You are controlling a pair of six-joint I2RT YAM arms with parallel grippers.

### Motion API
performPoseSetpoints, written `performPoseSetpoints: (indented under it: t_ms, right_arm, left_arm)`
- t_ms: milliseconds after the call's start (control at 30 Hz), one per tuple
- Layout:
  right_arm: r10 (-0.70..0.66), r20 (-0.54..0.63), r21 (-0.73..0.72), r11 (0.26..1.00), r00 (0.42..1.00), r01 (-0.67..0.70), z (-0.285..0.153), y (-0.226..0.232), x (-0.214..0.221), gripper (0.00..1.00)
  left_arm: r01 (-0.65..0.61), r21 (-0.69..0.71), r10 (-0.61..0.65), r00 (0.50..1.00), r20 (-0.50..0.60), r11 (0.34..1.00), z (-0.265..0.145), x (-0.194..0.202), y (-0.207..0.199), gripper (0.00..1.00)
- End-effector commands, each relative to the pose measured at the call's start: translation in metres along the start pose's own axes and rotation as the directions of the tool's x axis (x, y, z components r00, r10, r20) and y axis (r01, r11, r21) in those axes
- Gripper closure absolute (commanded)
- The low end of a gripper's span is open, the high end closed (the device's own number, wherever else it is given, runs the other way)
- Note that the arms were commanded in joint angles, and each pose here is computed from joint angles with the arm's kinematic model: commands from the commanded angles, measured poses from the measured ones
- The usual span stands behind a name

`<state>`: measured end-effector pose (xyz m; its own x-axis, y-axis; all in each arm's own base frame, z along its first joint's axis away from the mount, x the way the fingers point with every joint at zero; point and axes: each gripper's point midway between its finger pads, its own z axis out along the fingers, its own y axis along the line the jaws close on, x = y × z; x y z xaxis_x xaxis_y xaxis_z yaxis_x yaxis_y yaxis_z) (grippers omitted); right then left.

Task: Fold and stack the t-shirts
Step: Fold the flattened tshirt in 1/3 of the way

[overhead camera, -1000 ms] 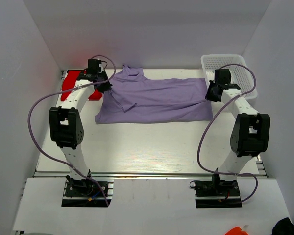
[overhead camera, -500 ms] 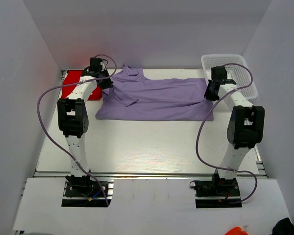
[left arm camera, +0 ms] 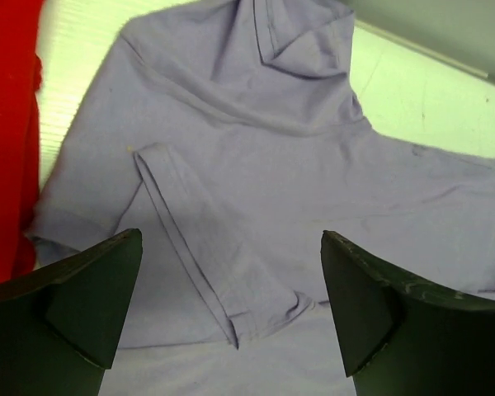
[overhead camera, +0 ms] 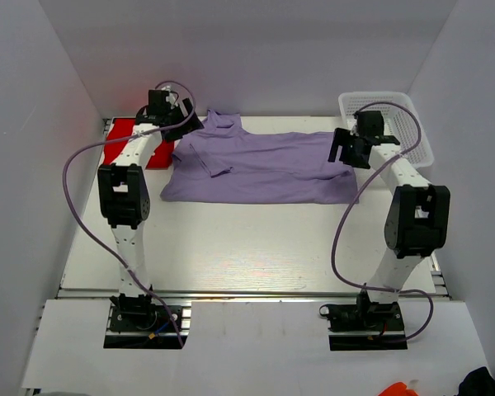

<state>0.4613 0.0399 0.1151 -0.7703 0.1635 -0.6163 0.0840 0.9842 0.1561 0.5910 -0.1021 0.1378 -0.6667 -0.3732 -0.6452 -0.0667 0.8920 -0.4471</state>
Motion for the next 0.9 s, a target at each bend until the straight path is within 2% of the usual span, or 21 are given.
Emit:
performPoseSetpoints:
  t_ms: [0, 67, 100, 133, 167, 333, 467, 633, 733, 867]
  right_arm:
    - [-0.082, 0.13, -0.156, 0.983, 0.988, 0.102, -0.033, 0.032, -0.023, 0.1]
    - [-0.09, 0.13, -0.188, 0.976, 0.987, 0.114, -0.038, 0.039, -0.018, 0.1]
    - [-0.093, 0.149, -0.195, 0.973, 0.984, 0.122, -0.045, 0.042, -0.016, 0.1]
    - [-0.084, 0.126, -0.22, 0.969, 0.988, 0.111, -0.043, 0.046, -0.003, 0.1]
    - [-0.084, 0.144, -0.23, 0.966, 0.986, 0.116, -0.047, 0.05, -0.004, 0.1]
    - [-0.083, 0.064, -0.246, 0.965, 0.994, 0.096, -0.031, 0.052, 0.035, 0.1]
    - [-0.087, 0.033, -0.184, 0.979, 0.996, 0.092, -0.015, 0.044, 0.046, 0.1]
    - [-0.039, 0.013, -0.083, 0.996, 0.999, 0.04, 0.014, 0.023, 0.06, 0.1]
    - [-0.011, -0.004, 0.014, 1.0, 1.0, 0.011, 0.032, 0.005, 0.067, 0.1]
    - [0.059, -0.119, 0.098, 0.994, 0.991, -0.047, 0.045, -0.012, 0.101, 0.1]
  left_arm:
    - [-0.056, 0.084, 0.056, 0.998, 0.004, 0.995, -0.041, 0.003, -0.022, 0.01]
    - [-0.084, 0.105, 0.081, 0.996, 0.034, 0.991, -0.059, -0.001, -0.034, 0.01]
    - [-0.084, 0.092, 0.084, 0.996, 0.003, 0.992, -0.06, 0.018, -0.024, 0.01]
    - [-0.097, 0.119, 0.095, 0.995, 0.023, 0.988, -0.077, 0.018, -0.035, 0.01]
    - [-0.089, 0.144, 0.092, 0.996, -0.017, 0.986, -0.075, 0.043, -0.029, 0.01]
    - [-0.061, 0.122, 0.071, 0.994, -0.079, 0.991, -0.079, 0.09, -0.008, 0.01]
    - [-0.054, 0.086, 0.065, 0.989, -0.133, 0.995, -0.067, 0.114, 0.01, 0.01]
    - [-0.034, 0.008, 0.035, 0.991, -0.132, 0.999, -0.049, 0.12, 0.042, 0.01]
    - [-0.046, -0.047, 0.037, 0.983, -0.178, 0.998, -0.038, 0.133, 0.058, 0.01]
    - [-0.042, -0.107, 0.015, 0.971, -0.237, 0.993, -0.043, 0.16, 0.076, 0.01]
